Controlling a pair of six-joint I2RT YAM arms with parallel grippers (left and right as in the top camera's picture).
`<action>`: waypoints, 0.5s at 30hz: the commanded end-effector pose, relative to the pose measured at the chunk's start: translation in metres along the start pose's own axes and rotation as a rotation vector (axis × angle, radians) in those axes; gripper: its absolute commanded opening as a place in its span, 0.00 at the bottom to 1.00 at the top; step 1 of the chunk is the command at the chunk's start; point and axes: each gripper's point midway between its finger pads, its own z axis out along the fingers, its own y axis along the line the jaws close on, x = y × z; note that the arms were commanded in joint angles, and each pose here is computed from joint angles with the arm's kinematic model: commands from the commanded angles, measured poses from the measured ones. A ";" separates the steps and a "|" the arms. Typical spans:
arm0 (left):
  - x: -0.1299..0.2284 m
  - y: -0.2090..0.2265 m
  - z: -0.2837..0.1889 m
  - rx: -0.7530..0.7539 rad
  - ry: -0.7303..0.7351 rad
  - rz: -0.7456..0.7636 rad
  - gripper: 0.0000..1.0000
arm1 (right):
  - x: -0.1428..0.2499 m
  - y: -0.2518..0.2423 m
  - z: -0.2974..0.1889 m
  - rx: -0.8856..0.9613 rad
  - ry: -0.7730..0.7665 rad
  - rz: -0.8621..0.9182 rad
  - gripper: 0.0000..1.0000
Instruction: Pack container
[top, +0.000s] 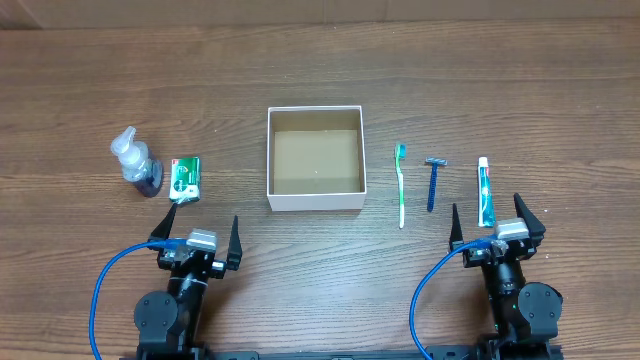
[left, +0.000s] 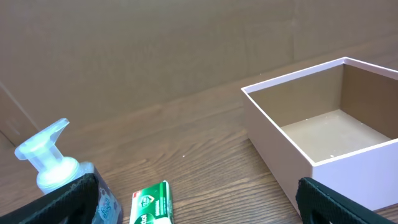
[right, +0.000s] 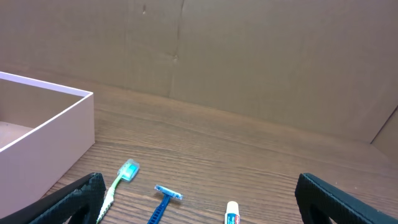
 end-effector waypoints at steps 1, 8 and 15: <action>0.000 -0.002 0.000 0.007 -0.004 0.016 1.00 | 0.001 0.001 0.000 -0.002 -0.006 -0.004 1.00; 0.000 -0.002 0.000 0.007 -0.004 0.016 1.00 | 0.001 0.001 0.000 -0.002 -0.006 -0.004 1.00; 0.000 -0.003 0.000 0.014 -0.007 0.016 1.00 | 0.001 0.001 0.000 -0.002 -0.006 -0.004 1.00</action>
